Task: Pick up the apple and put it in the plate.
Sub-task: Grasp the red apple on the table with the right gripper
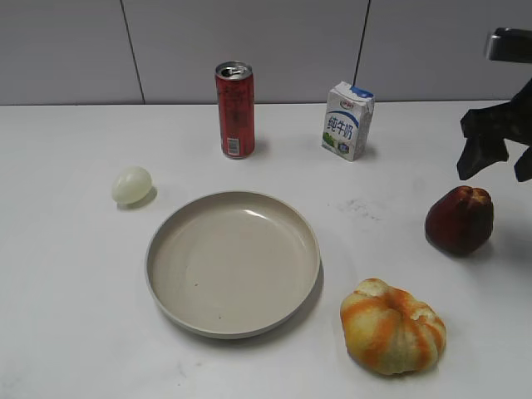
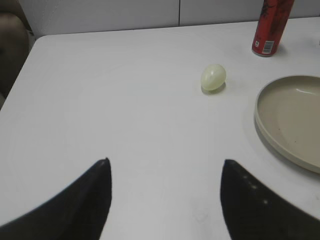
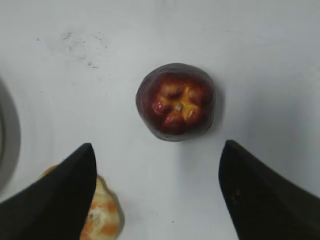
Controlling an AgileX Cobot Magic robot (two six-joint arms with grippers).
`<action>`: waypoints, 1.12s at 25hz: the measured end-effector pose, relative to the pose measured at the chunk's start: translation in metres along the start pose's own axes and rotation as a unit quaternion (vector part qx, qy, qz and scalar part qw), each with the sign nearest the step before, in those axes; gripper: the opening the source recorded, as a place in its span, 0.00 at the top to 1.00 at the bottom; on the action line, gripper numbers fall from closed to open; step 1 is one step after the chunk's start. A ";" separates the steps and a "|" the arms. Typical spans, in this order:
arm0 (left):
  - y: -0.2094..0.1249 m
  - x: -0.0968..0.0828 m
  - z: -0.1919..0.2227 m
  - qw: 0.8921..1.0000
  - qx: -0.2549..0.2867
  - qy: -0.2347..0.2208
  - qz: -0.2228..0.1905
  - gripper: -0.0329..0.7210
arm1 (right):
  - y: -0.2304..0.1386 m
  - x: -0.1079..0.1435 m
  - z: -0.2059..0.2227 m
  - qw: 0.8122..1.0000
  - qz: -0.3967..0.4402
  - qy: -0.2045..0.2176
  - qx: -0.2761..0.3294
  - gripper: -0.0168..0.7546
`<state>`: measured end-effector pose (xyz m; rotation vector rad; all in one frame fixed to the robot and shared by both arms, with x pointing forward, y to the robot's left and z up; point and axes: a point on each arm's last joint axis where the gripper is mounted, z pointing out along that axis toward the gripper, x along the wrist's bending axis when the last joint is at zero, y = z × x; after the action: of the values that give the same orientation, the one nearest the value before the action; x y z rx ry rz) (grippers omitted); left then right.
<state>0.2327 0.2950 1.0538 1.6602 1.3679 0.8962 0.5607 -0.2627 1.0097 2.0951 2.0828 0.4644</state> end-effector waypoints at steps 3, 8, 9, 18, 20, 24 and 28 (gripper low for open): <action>0.000 0.000 0.000 1.000 0.000 0.000 0.000 0.27 | 0.012 -0.003 0.028 0.999 0.003 -0.009 0.031 0.19; 0.000 0.000 0.000 1.000 0.000 0.000 0.000 0.27 | 0.017 -0.007 0.062 0.997 0.005 -0.018 0.071 0.19; 0.000 0.000 0.000 1.000 0.000 0.000 0.000 0.27 | 0.017 -0.008 0.067 0.997 0.007 -0.022 0.078 0.19; 0.000 0.000 0.000 1.000 0.000 0.000 0.000 0.27 | 0.016 -0.011 0.085 0.994 0.010 -0.032 0.103 0.23; 0.000 0.000 0.000 1.000 0.000 0.000 0.000 0.26 | 0.017 -0.011 0.084 0.994 0.010 -0.032 0.102 0.23; 0.000 0.000 0.000 1.000 0.000 0.000 0.000 0.26 | 0.019 -0.009 0.082 0.994 0.011 -0.029 0.104 0.23; 0.000 0.000 0.000 1.000 0.000 0.000 0.000 0.26 | 0.028 0.015 0.063 0.995 -0.007 0.000 0.096 0.24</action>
<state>0.2327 0.2950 1.0538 1.6602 1.3679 0.8962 0.6076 -0.2416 0.9612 2.1793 2.2209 0.2715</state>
